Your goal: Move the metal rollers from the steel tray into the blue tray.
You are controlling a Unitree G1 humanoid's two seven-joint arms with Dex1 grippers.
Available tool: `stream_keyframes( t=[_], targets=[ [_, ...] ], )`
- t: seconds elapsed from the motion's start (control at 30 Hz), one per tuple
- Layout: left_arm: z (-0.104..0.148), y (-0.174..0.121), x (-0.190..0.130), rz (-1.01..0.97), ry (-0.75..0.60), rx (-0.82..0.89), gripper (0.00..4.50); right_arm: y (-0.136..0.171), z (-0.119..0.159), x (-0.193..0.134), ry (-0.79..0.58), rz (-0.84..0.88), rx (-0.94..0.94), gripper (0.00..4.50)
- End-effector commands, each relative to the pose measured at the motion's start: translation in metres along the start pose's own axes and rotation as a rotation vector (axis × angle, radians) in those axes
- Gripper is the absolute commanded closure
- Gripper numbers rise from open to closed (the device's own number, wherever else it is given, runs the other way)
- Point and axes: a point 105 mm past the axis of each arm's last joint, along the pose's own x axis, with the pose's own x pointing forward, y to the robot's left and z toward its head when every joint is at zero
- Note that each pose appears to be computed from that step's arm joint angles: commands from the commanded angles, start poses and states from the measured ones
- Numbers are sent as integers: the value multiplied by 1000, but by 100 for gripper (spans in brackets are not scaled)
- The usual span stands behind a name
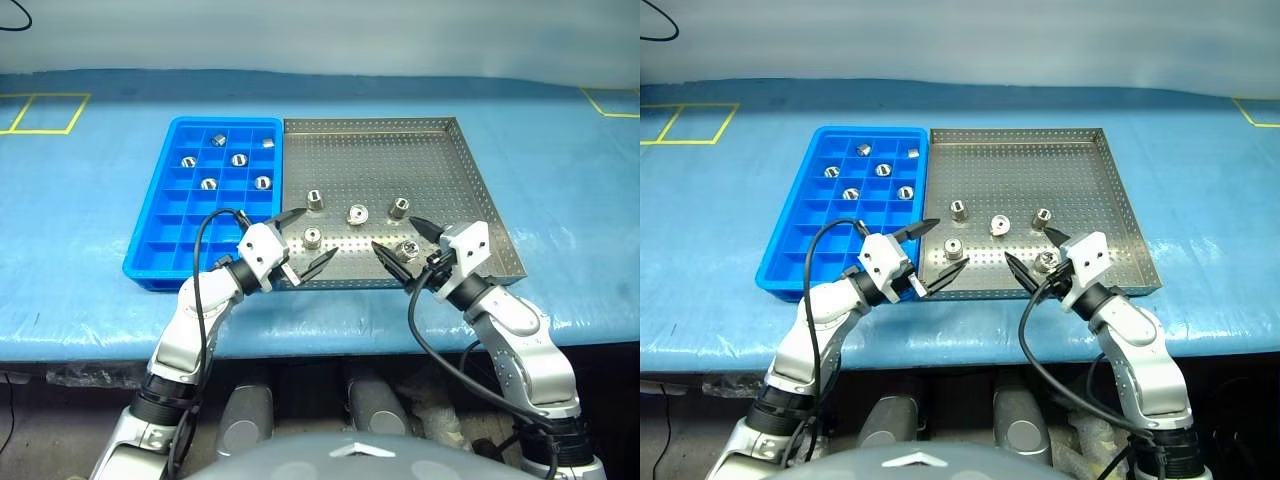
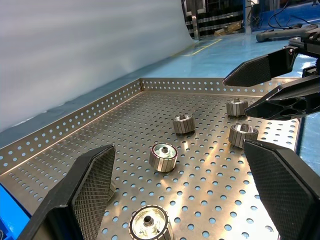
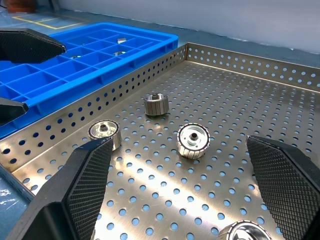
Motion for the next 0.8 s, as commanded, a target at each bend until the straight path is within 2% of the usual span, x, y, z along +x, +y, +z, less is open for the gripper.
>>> stream_keyframes(
  t=[0.03,0.43,0.67,0.8],
  targets=[
    [11,1,3,-3,-37,32,0,2,14,0,-54,8,-27,1],
    [10,4,4,18,-23,26,0,2,14,2,-48,16,-28,1],
    [-11,26,17,126,153,-86,0,4,11,3,-39,21,-31,1],
    [-12,26,27,81,240,-136,0,4,10,3,-36,17,-31,1]
  ],
)
